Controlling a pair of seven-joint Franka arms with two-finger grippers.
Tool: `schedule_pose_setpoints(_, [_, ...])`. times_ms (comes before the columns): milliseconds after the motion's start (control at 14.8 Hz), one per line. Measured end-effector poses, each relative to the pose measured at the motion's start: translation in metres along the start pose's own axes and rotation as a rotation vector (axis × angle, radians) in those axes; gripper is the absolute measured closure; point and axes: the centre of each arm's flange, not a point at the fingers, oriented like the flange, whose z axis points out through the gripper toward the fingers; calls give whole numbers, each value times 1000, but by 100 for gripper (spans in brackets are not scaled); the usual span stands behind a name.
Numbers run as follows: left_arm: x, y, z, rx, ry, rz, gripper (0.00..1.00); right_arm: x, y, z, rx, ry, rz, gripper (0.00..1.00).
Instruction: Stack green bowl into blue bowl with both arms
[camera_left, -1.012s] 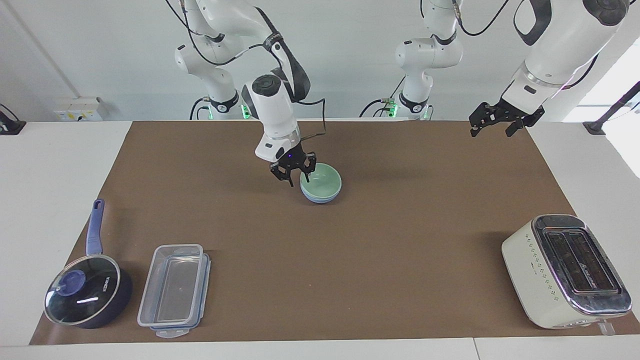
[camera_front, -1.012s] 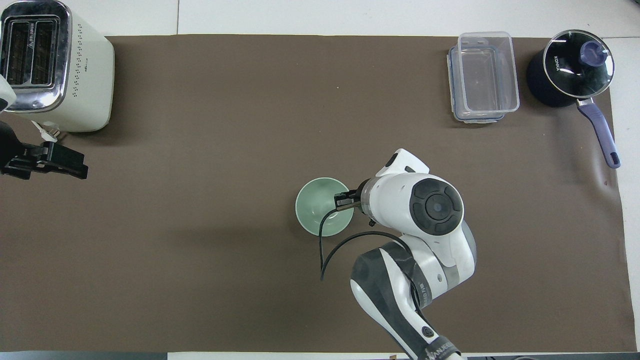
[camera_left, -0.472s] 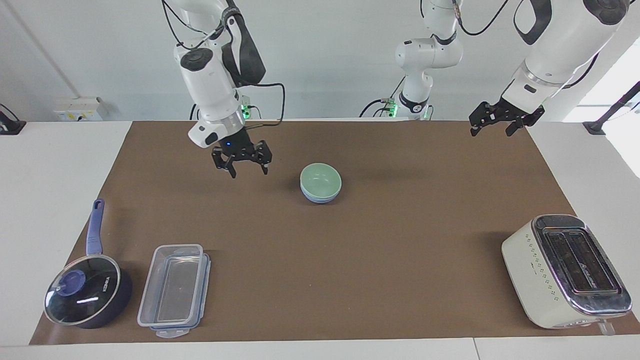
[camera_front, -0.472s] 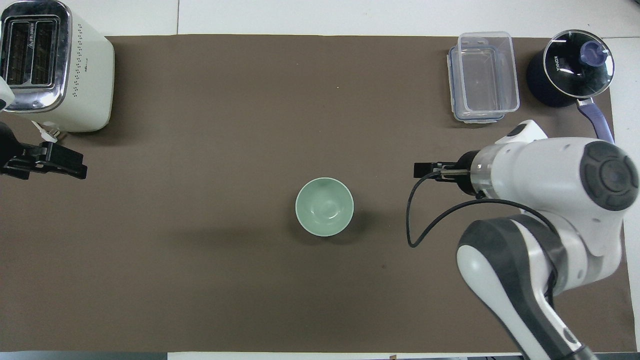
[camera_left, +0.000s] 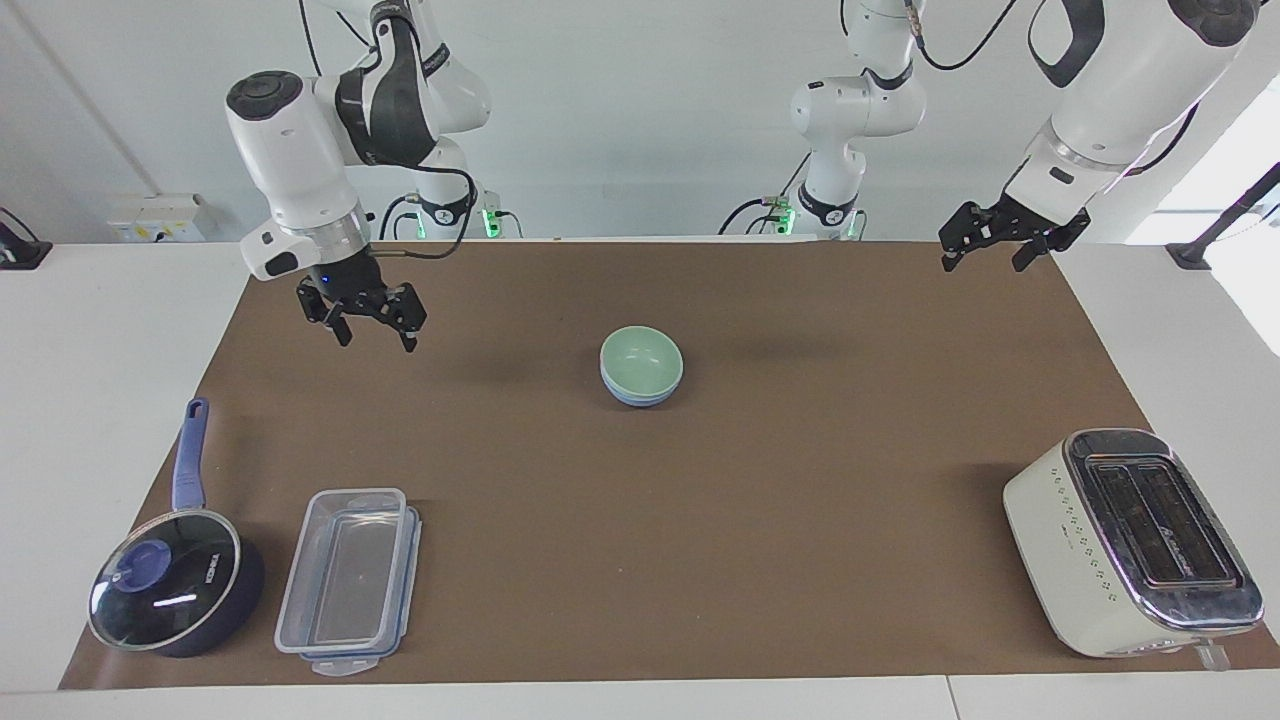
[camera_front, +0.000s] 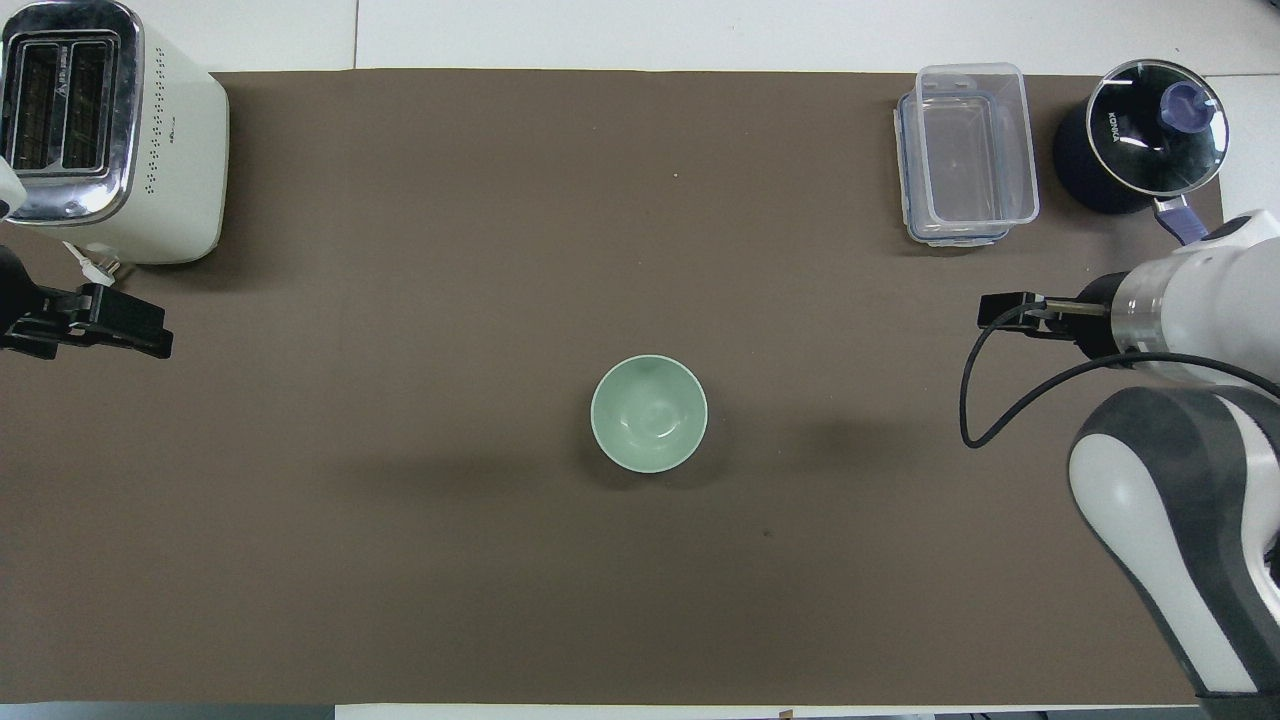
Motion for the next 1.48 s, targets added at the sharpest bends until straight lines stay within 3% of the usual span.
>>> schedule_pose_setpoints(472, [0,0,0,0,0,0,0,35,-2,-68,-43,-48,-6,0])
schedule_pose_setpoints(877, [0,-2,0,0,0,-5,0,39,28,-82,-65,-111,-27,0])
schedule_pose_setpoints(1485, [0,-3,-1,0,0,-5,0,34,18,-96,-69,-141,-46,0])
